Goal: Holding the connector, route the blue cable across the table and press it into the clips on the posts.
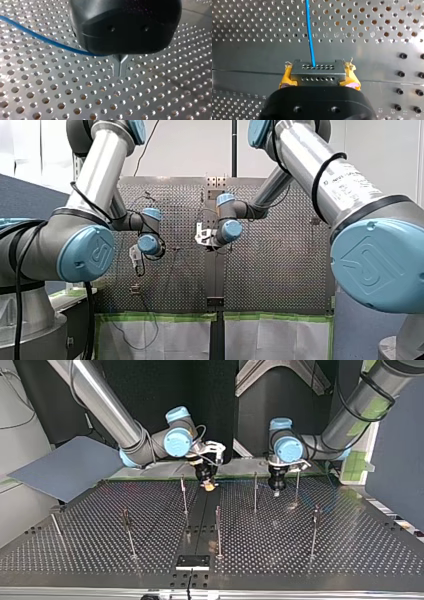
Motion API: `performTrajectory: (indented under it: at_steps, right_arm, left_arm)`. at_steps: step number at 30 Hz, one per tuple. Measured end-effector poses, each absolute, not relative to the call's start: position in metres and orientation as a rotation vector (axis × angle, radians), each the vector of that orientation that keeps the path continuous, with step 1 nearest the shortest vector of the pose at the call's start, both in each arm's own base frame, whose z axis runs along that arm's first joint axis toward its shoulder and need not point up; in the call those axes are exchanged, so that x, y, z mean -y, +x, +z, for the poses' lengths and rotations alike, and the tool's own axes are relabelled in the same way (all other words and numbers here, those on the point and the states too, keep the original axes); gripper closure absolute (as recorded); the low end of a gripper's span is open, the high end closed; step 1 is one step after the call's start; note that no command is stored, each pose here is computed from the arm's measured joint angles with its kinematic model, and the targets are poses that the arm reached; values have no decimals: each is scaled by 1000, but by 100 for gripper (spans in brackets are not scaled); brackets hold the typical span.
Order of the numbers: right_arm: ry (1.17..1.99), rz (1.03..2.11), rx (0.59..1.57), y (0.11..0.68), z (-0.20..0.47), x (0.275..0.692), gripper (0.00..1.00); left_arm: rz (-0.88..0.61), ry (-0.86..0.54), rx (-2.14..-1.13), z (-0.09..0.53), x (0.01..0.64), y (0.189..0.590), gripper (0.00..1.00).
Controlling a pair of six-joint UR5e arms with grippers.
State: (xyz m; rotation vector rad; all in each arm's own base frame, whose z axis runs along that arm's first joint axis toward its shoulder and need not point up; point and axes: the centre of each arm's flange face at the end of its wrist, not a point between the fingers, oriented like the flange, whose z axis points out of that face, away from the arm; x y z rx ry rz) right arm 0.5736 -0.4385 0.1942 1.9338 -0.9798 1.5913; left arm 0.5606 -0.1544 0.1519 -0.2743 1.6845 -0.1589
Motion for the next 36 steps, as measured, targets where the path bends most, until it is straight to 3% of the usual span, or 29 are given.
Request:
performTrajectory:
  at_steps: [9,12,14,16,17,18,20,36]
  right_arm:
    - [1919,1590,987,570,197,447,100]
    - [1918,1590,988,569,197,447,100]
    - [1918,1590,987,569,197,448,100]
    - [1919,1590,986,569,197,447,100]
    - [1920,1590,985,569,197,447,100]
    - [1920,1590,985,570,197,447,100]
    - [1921,1591,985,570,197,446,100]
    - [1915,1594,985,570,202,449,100]
  left_arm:
    - [-167,-277,-1671,160,152,570,100]
    - [-167,-277,-1674,160,152,570,93]
    - [-167,-277,-1681,160,153,569,66]
    - [-167,-276,-1687,159,153,568,66]
    - [-168,-276,-1692,159,154,568,35]
    - [-169,-276,-1697,159,155,567,35]
    - [-169,-276,-1710,158,156,565,0]
    - [-61,-224,-1839,160,172,533,0]
